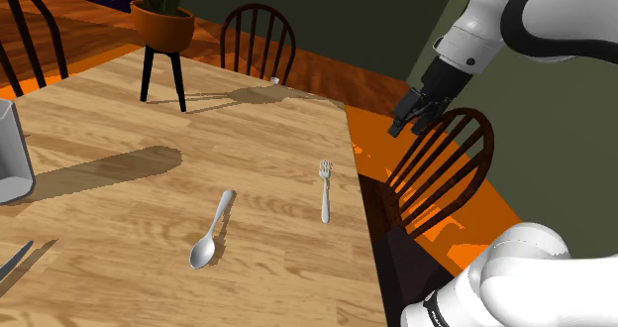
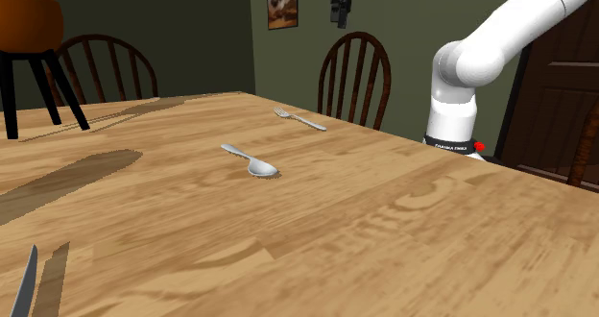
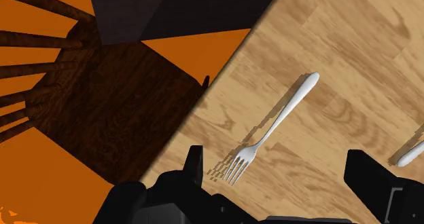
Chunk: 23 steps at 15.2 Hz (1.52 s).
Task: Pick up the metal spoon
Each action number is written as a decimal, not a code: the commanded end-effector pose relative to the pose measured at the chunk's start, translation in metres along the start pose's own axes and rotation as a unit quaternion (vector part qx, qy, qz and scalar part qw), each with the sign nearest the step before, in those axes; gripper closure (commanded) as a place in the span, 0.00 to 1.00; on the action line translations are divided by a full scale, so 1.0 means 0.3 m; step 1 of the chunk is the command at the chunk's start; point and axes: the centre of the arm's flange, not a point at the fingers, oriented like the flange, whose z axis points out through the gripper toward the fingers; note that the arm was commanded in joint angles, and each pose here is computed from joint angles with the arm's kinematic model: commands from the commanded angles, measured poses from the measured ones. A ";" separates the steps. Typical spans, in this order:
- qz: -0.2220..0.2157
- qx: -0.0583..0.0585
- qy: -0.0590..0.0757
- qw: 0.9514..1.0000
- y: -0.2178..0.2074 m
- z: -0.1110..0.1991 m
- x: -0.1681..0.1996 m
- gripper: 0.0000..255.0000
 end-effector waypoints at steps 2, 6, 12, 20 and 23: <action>0.010 0.002 -0.002 1.000 -0.035 0.024 0.001 0.00; 0.048 0.008 -0.011 0.999 -0.175 0.121 0.009 0.00; 0.105 0.017 -0.024 0.994 -0.386 0.263 0.040 0.00; 0.180 0.029 -0.040 0.982 -0.664 0.448 0.111 0.00; 0.208 0.034 -0.047 0.976 -0.765 0.516 0.148 0.00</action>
